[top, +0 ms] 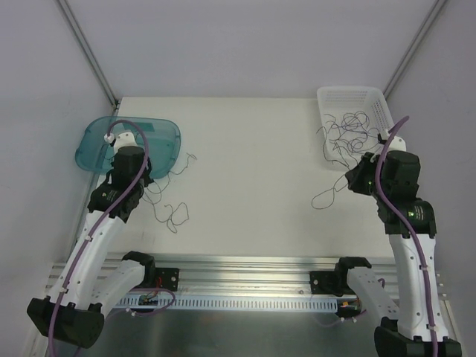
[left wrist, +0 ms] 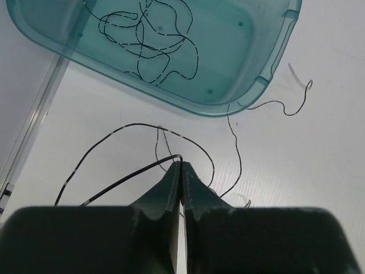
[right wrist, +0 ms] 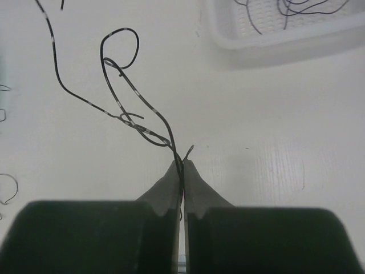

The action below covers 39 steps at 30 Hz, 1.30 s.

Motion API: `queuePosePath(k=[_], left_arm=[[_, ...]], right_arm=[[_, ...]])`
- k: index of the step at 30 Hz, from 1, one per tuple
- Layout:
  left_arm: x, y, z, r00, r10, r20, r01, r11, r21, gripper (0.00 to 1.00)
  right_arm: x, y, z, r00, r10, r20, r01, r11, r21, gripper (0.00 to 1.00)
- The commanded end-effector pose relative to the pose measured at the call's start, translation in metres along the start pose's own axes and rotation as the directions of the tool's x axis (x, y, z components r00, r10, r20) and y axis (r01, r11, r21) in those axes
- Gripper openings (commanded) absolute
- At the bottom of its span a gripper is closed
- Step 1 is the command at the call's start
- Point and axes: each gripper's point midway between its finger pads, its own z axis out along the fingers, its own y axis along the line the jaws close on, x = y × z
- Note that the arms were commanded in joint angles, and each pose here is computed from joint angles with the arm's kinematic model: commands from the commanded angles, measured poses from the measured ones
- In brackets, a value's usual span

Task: Untangle the cables

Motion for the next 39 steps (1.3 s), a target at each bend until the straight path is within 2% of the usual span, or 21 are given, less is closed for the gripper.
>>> queuePosePath(k=[1,6,10,14,17,21,22,23,24,27,28,29,33,36,39], left_arm=[[0.001,-0.009,-0.010,0.999,-0.031,-0.012,0.032,0.997,0.074,0.00],[0.031,-0.026,-0.007,0.991,-0.078,-0.108,0.094,0.984,0.152,0.00],[0.076,-0.034,-0.003,0.968,-0.113,-0.225,0.155,0.972,0.177,0.00],[0.116,-0.042,-0.001,0.922,-0.167,-0.349,0.237,0.956,0.170,0.00],[0.137,-0.037,0.004,0.901,-0.191,-0.389,0.254,0.960,0.118,0.07],[0.152,-0.033,0.009,0.882,-0.222,-0.416,0.274,0.959,0.068,0.27],[0.160,-0.032,0.011,0.875,-0.221,-0.431,0.270,0.961,0.054,0.35],[0.162,-0.034,0.012,0.869,-0.226,-0.440,0.277,0.959,0.054,0.38],[0.167,-0.037,0.013,0.860,-0.224,-0.459,0.282,0.957,0.062,0.47],[0.175,-0.045,0.015,0.839,-0.215,-0.500,0.291,0.954,0.078,0.66],[0.176,-0.050,0.015,0.832,-0.212,-0.513,0.300,0.949,0.095,0.80],[0.178,-0.052,0.015,0.828,-0.209,-0.520,0.300,0.949,0.096,0.85],[0.185,-0.058,0.020,0.807,-0.197,-0.557,0.298,0.950,0.095,0.92],[0.190,-0.062,0.026,0.798,-0.191,-0.572,0.291,0.953,0.088,0.92],[0.196,-0.063,0.032,0.792,-0.175,-0.585,0.260,0.963,0.064,0.88]], right_arm=[[0.001,0.030,-0.003,0.999,0.000,-0.040,-0.006,0.986,-0.166,0.01],[0.059,0.040,0.031,0.969,-0.012,-0.246,-0.049,0.969,-0.242,0.01],[0.111,0.046,0.057,0.927,-0.034,-0.374,-0.066,0.966,-0.251,0.03],[0.150,0.047,0.082,0.886,-0.054,-0.460,-0.061,0.971,-0.230,0.05],[0.168,0.044,0.093,0.868,-0.069,-0.491,-0.035,0.979,-0.200,0.09],[0.174,0.044,0.097,0.862,-0.087,-0.499,-0.009,0.982,-0.187,0.22],[0.174,0.046,0.096,0.862,-0.099,-0.497,0.000,0.981,-0.195,0.30],[0.174,0.047,0.094,0.865,-0.103,-0.491,0.003,0.980,-0.200,0.36],[0.173,0.048,0.093,0.868,-0.110,-0.485,0.011,0.979,-0.203,0.45],[0.168,0.051,0.086,0.879,-0.123,-0.460,0.023,0.976,-0.216,0.55],[0.166,0.053,0.084,0.885,-0.132,-0.447,0.029,0.973,-0.229,0.63],[0.165,0.054,0.081,0.885,-0.138,-0.444,0.035,0.972,-0.234,0.66],[0.151,0.059,0.066,0.911,-0.160,-0.381,0.059,0.963,-0.263,0.84],[0.146,0.060,0.058,0.918,-0.166,-0.361,0.066,0.960,-0.274,0.86],[0.142,0.065,0.051,0.928,-0.169,-0.333,0.065,0.951,-0.303,0.87]])
